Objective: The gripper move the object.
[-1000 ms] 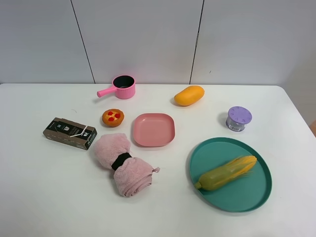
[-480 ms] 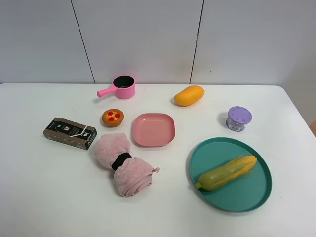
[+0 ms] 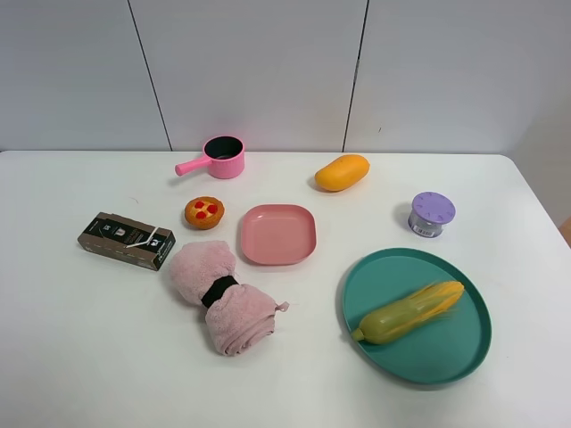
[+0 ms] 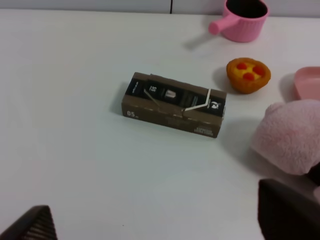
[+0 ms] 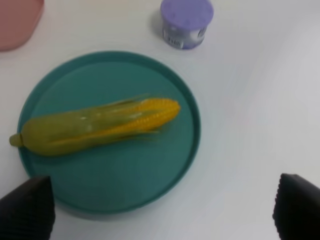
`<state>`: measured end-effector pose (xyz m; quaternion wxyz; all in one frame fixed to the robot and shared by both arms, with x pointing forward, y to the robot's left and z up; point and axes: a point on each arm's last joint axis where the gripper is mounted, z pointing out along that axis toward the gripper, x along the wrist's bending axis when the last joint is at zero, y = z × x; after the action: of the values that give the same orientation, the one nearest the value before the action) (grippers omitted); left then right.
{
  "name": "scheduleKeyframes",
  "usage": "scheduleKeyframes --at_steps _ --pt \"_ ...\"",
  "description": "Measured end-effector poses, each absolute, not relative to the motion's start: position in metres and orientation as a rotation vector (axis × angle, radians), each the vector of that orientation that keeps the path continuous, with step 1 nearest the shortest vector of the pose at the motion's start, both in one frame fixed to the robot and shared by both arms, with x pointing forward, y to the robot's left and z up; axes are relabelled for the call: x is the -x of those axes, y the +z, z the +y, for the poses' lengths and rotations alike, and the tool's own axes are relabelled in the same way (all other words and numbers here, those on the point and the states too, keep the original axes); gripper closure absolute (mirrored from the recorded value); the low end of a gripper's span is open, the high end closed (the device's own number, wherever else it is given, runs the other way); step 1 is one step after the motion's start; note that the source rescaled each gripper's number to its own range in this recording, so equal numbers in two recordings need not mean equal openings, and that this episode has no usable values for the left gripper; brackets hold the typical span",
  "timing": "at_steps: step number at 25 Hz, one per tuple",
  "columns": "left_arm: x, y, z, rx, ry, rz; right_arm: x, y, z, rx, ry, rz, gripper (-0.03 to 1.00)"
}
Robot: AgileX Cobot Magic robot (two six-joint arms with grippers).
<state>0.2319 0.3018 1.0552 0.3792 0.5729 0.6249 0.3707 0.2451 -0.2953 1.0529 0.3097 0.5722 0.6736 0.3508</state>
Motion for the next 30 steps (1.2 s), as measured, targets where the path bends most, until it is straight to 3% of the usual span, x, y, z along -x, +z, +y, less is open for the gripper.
scheduleKeyframes --at_steps 30 --pt "-0.232 1.055 0.302 -1.463 0.946 1.596 -0.233 1.053 -0.293 -1.597 0.908 1.478 -0.03"
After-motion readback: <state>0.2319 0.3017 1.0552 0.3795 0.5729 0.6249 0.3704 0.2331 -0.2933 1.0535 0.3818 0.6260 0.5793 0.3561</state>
